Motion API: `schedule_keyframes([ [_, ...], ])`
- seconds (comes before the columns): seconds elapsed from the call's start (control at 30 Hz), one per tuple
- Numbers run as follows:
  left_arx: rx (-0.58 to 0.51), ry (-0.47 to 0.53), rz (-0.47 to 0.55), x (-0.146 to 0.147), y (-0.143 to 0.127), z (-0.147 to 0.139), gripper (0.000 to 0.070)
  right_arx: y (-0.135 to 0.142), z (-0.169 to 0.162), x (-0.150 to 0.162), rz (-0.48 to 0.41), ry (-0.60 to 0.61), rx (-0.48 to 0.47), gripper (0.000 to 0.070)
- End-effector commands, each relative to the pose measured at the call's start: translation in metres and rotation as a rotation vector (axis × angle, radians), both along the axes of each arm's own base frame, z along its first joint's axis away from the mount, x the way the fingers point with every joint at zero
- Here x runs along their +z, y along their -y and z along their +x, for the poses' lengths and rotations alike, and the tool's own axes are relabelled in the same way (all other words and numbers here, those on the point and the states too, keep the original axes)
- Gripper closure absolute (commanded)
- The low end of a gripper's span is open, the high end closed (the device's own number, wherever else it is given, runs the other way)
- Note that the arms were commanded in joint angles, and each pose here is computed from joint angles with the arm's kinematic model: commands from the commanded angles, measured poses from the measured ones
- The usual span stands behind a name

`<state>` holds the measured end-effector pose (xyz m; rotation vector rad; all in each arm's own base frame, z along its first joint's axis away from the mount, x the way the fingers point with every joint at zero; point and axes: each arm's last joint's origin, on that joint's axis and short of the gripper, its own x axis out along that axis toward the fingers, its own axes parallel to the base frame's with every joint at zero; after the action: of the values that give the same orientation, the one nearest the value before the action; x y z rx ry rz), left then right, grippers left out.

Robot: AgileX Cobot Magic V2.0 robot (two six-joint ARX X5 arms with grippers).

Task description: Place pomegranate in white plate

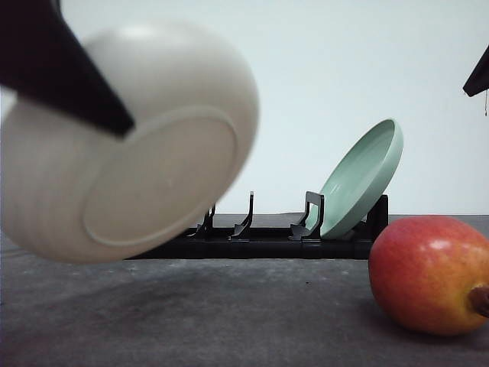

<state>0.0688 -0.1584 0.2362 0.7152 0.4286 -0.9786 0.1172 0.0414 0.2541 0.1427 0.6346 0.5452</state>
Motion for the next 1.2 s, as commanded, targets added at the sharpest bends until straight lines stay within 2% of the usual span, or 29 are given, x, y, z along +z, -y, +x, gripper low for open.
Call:
schedule_keyframes([
  [0.0, -0.073, 0.085, 0.104, -0.006, 0.01, -0.001, 0.0689, -0.001, 0.001, 0.005, -0.003, 0.023, 0.011, 0.0331],
  [0.23, -0.16, 0.166, 0.392, -0.038, 0.035, -0.001, 0.0685, -0.001, 0.001, 0.005, -0.003, 0.023, 0.011, 0.0331],
  [0.37, -0.174, 0.197, 0.49, -0.053, 0.045, -0.001, 0.0681, -0.001, 0.001, 0.005, -0.005, 0.025, 0.013, 0.0331],
  [0.47, -0.175, 0.192, 0.522, -0.061, 0.049, 0.0, 0.0663, -0.001, 0.001, 0.005, -0.006, 0.025, 0.013, 0.0331],
  [0.6, -0.174, 0.185, 0.532, -0.065, 0.051, 0.001, 0.0641, -0.001, 0.001, 0.005, -0.006, 0.024, 0.013, 0.0331],
  [0.7, -0.147, 0.174, 0.501, -0.064, 0.052, 0.001, 0.0486, -0.001, 0.0, 0.005, -0.007, 0.021, 0.013, 0.0331],
  [0.8, -0.124, 0.156, 0.488, -0.062, 0.053, 0.001, 0.0383, -0.001, 0.0, 0.004, -0.012, 0.018, 0.016, 0.0331],
  [0.9, -0.12, 0.123, 0.488, -0.054, 0.054, 0.001, 0.0375, 0.0, 0.0, 0.004, -0.02, 0.017, 0.021, 0.0331],
  [1.0, -0.119, 0.028, 0.466, -0.041, 0.054, 0.002, 0.0374, 0.0, 0.0, 0.004, -0.021, 0.015, 0.021, 0.0331],
  [1.17, -0.075, -0.167, 0.333, -0.017, 0.049, 0.013, 0.0373, 0.0, 0.0, 0.004, -0.021, 0.015, 0.021, 0.0331],
])
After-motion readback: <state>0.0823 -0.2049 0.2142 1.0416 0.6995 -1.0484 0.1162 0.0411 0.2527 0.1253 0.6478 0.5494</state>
